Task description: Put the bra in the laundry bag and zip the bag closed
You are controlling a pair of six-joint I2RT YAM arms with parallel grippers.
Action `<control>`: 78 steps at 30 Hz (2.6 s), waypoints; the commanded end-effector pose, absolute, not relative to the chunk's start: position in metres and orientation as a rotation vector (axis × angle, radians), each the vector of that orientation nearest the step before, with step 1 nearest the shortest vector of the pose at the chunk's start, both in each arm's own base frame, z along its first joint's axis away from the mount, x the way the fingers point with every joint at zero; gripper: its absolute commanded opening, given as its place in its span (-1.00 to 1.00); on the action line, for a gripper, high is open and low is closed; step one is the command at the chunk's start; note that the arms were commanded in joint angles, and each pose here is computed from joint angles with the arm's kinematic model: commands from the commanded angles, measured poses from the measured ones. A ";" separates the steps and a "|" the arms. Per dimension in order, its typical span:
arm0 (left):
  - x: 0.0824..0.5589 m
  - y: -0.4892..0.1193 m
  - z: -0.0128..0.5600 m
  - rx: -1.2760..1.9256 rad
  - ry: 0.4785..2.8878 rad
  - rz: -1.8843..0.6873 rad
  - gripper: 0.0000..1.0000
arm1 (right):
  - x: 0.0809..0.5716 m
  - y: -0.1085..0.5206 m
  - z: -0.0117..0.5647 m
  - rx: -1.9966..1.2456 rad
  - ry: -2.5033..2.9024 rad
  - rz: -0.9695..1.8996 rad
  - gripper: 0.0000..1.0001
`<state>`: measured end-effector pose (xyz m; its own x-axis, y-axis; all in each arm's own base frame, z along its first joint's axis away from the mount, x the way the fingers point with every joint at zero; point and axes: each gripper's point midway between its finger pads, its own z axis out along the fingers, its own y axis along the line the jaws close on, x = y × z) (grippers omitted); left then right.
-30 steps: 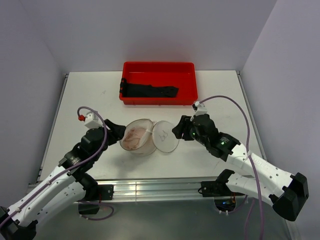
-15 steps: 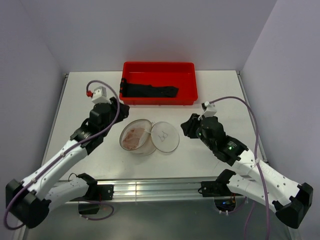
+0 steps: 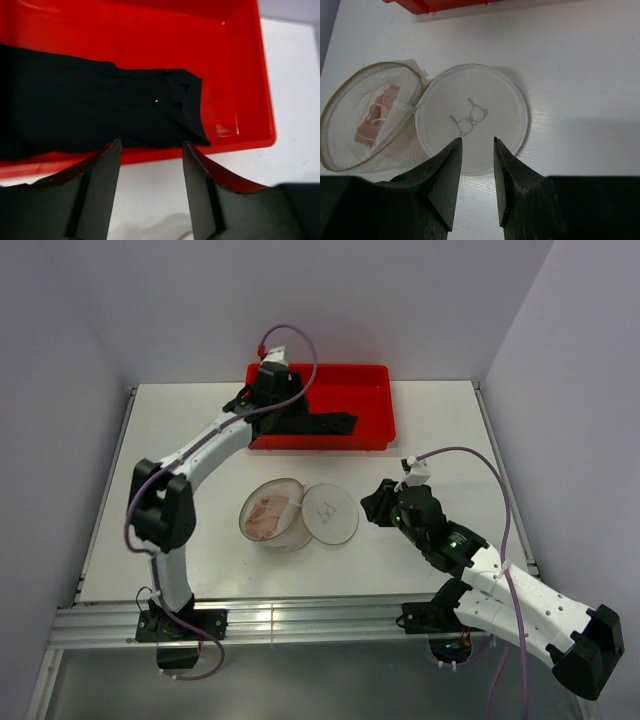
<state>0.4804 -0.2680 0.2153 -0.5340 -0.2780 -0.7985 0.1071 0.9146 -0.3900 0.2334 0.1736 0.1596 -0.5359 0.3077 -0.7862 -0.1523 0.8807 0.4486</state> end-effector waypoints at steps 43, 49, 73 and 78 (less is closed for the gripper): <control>0.563 -0.293 0.134 0.009 2.185 -0.456 -1.00 | 0.242 0.207 0.157 0.029 2.037 0.720 0.64; 0.563 -0.286 0.216 -0.012 2.016 -0.529 -1.00 | 0.242 0.208 0.158 0.030 2.028 0.730 0.63; 0.437 -0.073 0.425 -0.419 1.606 -0.237 -1.00 | 0.238 0.229 0.185 -0.064 1.943 0.868 0.63; 0.399 -0.036 0.374 -0.533 1.671 -0.121 -1.00 | 0.235 0.233 0.193 -0.093 1.926 0.894 0.63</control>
